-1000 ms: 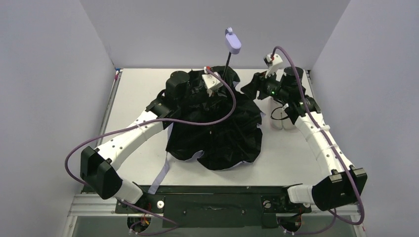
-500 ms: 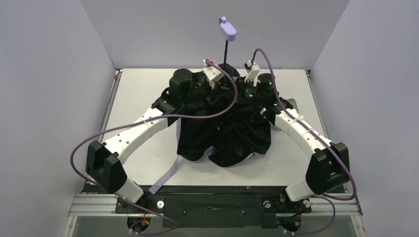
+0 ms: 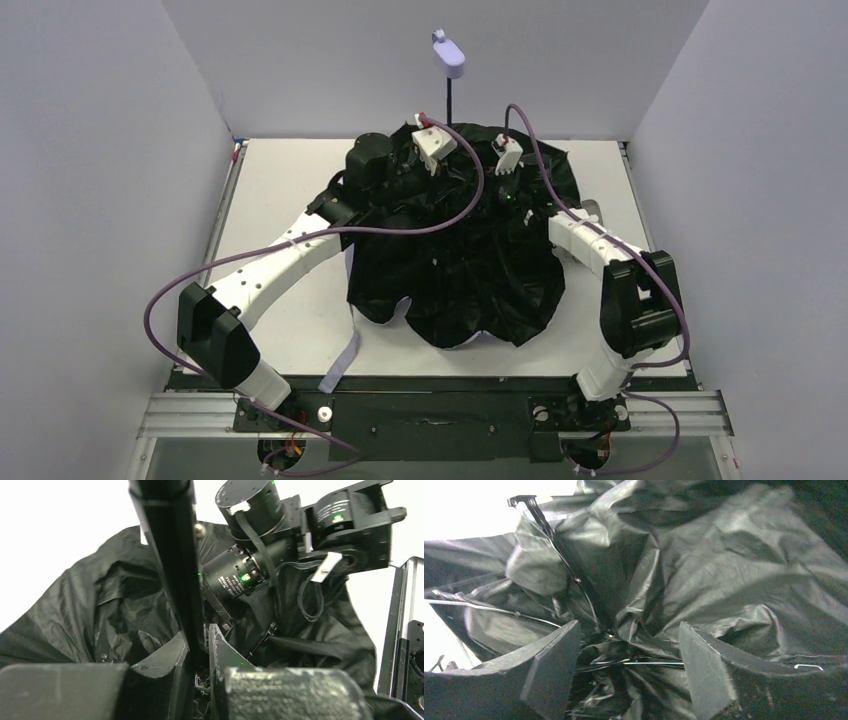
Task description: Open the umbrella
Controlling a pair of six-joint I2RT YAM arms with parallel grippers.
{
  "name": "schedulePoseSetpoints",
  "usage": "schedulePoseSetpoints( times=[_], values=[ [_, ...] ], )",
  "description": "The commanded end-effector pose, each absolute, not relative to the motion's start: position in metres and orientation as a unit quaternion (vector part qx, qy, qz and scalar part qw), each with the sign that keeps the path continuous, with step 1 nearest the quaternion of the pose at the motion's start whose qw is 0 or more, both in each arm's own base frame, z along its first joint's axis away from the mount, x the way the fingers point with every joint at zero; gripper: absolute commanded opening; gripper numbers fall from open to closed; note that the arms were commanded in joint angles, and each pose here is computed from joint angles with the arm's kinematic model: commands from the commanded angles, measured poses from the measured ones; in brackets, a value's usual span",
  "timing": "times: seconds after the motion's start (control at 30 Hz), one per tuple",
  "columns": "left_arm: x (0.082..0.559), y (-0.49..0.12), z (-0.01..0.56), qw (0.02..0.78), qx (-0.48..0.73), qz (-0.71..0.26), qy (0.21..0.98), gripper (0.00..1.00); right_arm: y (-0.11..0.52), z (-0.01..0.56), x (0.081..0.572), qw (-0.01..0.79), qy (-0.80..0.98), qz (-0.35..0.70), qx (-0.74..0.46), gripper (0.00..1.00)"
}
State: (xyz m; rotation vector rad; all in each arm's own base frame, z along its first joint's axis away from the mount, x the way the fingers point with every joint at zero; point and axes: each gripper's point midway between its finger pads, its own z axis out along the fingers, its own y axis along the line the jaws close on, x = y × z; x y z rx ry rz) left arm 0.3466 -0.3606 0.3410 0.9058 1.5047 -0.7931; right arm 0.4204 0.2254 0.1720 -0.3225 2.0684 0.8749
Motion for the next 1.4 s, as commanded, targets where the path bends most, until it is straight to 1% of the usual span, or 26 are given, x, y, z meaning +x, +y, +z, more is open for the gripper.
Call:
schedulePoseSetpoints(
  times=[0.0, 0.03, 0.1, 0.17, 0.27, 0.37, 0.43, 0.47, 0.5, 0.53, 0.57, 0.63, 0.73, 0.77, 0.93, 1.0, 1.03, 1.07, 1.1, 1.17, 1.23, 1.37],
  values=[
    [0.341, -0.345, 0.442, 0.655, 0.369, -0.348, 0.561, 0.00, 0.182, 0.147, 0.450, 0.426, 0.843, 0.289, -0.156, 0.73],
    [0.347, -0.341, 0.438, 0.652, 0.363, -0.343, 0.571, 0.00, 0.186, 0.156, 0.448, 0.428, 0.834, 0.302, -0.174, 0.77],
    [0.359, -0.336, 0.436, 0.651, 0.349, -0.340, 0.582, 0.00, 0.194, 0.174, 0.435, 0.434, 0.811, 0.324, -0.220, 0.80],
    [0.369, -0.334, 0.432, 0.648, 0.340, -0.340, 0.590, 0.00, 0.203, 0.200, 0.416, 0.449, 0.779, 0.345, -0.268, 0.81],
    [0.375, -0.337, 0.429, 0.637, 0.328, -0.359, 0.598, 0.00, 0.213, 0.228, 0.392, 0.478, 0.736, 0.344, -0.335, 0.81],
    [0.371, -0.343, 0.430, 0.630, 0.334, -0.379, 0.590, 0.00, 0.216, 0.256, 0.375, 0.519, 0.701, 0.332, -0.360, 0.80],
    [0.369, -0.345, 0.431, 0.628, 0.334, -0.388, 0.586, 0.00, 0.220, 0.282, 0.373, 0.566, 0.666, 0.322, -0.364, 0.78],
    [0.368, -0.345, 0.432, 0.628, 0.333, -0.392, 0.584, 0.00, 0.223, 0.290, 0.370, 0.574, 0.661, 0.328, -0.355, 0.76],
    [0.367, -0.346, 0.433, 0.626, 0.333, -0.397, 0.583, 0.00, 0.224, 0.304, 0.369, 0.601, 0.642, 0.321, -0.351, 0.74],
    [0.367, -0.346, 0.435, 0.626, 0.332, -0.400, 0.582, 0.00, 0.229, 0.310, 0.364, 0.605, 0.639, 0.334, -0.339, 0.71],
    [0.365, -0.346, 0.436, 0.622, 0.333, -0.406, 0.581, 0.00, 0.230, 0.322, 0.364, 0.626, 0.625, 0.328, -0.331, 0.71],
    [0.362, -0.348, 0.440, 0.621, 0.336, -0.413, 0.576, 0.00, 0.246, 0.333, 0.356, 0.637, 0.609, 0.340, -0.330, 0.68],
    [0.359, -0.350, 0.441, 0.616, 0.339, -0.420, 0.574, 0.00, 0.261, 0.340, 0.360, 0.649, 0.598, 0.345, -0.321, 0.61],
    [0.359, -0.351, 0.442, 0.616, 0.340, -0.421, 0.573, 0.00, 0.267, 0.345, 0.359, 0.654, 0.589, 0.352, -0.319, 0.60],
    [0.356, -0.351, 0.447, 0.616, 0.342, -0.427, 0.567, 0.00, 0.282, 0.344, 0.372, 0.659, 0.587, 0.351, -0.313, 0.50],
    [0.354, -0.352, 0.448, 0.614, 0.344, -0.429, 0.566, 0.00, 0.284, 0.342, 0.378, 0.664, 0.586, 0.345, -0.310, 0.42],
    [0.353, -0.352, 0.448, 0.614, 0.344, -0.430, 0.566, 0.00, 0.284, 0.341, 0.380, 0.665, 0.587, 0.344, -0.309, 0.35],
    [0.354, -0.352, 0.448, 0.615, 0.343, -0.429, 0.566, 0.00, 0.285, 0.335, 0.383, 0.661, 0.592, 0.342, -0.308, 0.32],
    [0.354, -0.351, 0.450, 0.617, 0.342, -0.428, 0.565, 0.00, 0.285, 0.329, 0.383, 0.656, 0.597, 0.339, -0.313, 0.26],
    [0.359, -0.347, 0.454, 0.624, 0.333, -0.423, 0.566, 0.00, 0.285, 0.307, 0.380, 0.639, 0.610, 0.328, -0.334, 0.20],
    [0.365, -0.342, 0.460, 0.633, 0.324, -0.417, 0.567, 0.00, 0.283, 0.272, 0.373, 0.609, 0.631, 0.317, -0.362, 0.18],
    [0.371, -0.337, 0.473, 0.648, 0.322, -0.404, 0.559, 0.00, 0.274, 0.215, 0.360, 0.559, 0.663, 0.292, -0.404, 0.17]
  ],
)
